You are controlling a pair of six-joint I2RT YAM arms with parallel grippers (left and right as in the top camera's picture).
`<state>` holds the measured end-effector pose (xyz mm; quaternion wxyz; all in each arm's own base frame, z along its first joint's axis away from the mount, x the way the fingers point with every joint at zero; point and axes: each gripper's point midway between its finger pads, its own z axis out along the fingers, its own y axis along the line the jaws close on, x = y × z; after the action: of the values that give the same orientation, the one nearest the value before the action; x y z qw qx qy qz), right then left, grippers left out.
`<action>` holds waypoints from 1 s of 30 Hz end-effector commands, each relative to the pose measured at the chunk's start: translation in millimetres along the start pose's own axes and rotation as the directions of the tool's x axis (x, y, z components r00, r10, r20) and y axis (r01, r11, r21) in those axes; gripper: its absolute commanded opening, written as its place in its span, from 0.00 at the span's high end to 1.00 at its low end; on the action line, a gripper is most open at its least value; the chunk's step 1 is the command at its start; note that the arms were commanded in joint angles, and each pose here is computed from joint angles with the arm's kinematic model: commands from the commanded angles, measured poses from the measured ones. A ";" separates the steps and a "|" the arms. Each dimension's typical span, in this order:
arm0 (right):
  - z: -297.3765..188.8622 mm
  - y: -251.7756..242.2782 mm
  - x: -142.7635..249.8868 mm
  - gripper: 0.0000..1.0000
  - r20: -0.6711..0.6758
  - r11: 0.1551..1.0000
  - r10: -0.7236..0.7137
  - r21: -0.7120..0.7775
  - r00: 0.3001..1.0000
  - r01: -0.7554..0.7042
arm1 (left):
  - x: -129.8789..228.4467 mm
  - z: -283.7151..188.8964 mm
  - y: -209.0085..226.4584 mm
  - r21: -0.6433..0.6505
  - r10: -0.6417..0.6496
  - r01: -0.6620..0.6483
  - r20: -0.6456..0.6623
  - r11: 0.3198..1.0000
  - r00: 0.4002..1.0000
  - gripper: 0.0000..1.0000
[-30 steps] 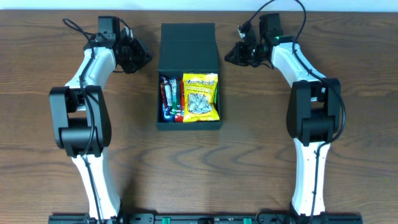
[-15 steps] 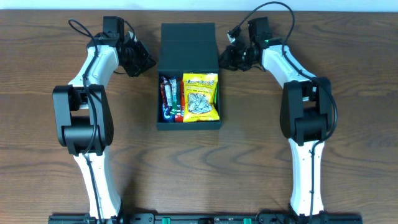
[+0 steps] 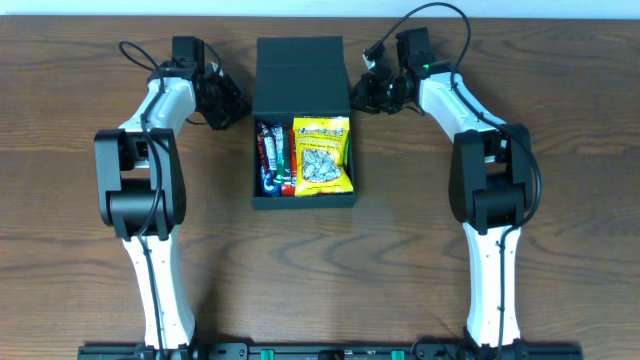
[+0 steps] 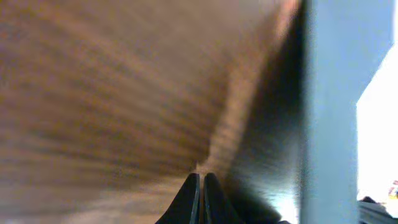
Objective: Pack container
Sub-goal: 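Bring both grippers to the box lid's back edge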
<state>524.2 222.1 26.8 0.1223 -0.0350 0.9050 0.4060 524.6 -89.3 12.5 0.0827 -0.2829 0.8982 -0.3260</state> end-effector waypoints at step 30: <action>-25.5 25.5 -22.3 0.99 0.078 0.951 -0.135 -0.270 0.988 0.151 | -7.1 -1.5 -64.7 0.303 0.103 -0.078 -0.069 0.950 0.992 0.94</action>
<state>542.3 219.7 58.3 0.1783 -0.0849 0.8579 0.4743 549.9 -114.0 29.6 0.0797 -0.2605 0.8561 -0.4391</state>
